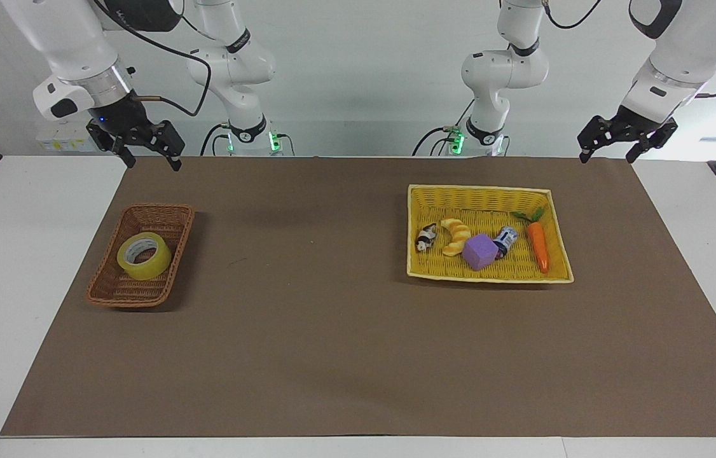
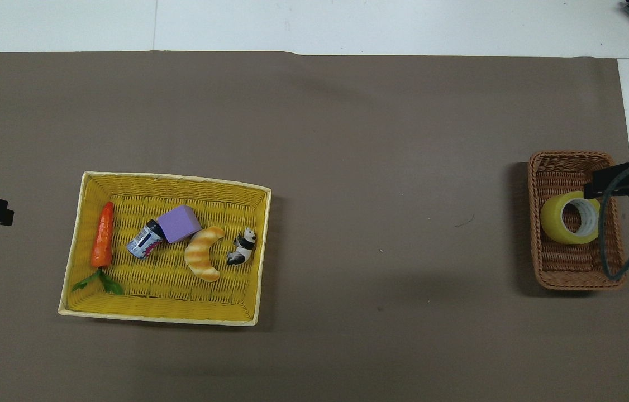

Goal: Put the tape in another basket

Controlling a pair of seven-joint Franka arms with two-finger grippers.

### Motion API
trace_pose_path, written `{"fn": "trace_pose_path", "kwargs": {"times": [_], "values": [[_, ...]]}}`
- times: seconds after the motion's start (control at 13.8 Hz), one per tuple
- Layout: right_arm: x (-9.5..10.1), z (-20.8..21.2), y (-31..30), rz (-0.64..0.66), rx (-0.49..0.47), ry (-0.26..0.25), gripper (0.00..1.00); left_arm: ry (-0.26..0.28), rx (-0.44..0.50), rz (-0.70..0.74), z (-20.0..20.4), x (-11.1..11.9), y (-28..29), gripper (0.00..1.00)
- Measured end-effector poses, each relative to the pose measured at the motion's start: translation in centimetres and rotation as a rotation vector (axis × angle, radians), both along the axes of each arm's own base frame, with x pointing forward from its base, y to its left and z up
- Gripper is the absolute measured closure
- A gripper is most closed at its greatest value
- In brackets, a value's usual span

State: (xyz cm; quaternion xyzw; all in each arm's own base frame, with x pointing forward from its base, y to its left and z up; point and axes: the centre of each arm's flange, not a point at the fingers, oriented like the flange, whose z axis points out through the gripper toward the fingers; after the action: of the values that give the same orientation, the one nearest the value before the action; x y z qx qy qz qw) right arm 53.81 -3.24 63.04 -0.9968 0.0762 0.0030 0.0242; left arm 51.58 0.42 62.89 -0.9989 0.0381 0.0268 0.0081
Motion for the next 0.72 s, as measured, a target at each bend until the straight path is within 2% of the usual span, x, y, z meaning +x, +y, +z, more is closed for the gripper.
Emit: {"fn": "trace_pose_path", "kwargs": {"times": [0.29, 0.43, 0.72], "values": [[-0.3, 2.1, 1.5, 0.029, -0.002, -0.033, 0.0, 0.0, 0.0, 0.0, 0.0, 0.0, 0.0, 0.0], [-0.9, 3.4, 2.4, 0.029, -0.002, -0.029, 0.0, 0.0, 0.0, 0.0, 0.0, 0.0, 0.0, 0.0], [-1.7, 3.4, 1.8, 0.015, -0.001, -0.01, 0.0, 0.0, 0.0, 0.0, 0.0, 0.0, 0.0, 0.0]]}}
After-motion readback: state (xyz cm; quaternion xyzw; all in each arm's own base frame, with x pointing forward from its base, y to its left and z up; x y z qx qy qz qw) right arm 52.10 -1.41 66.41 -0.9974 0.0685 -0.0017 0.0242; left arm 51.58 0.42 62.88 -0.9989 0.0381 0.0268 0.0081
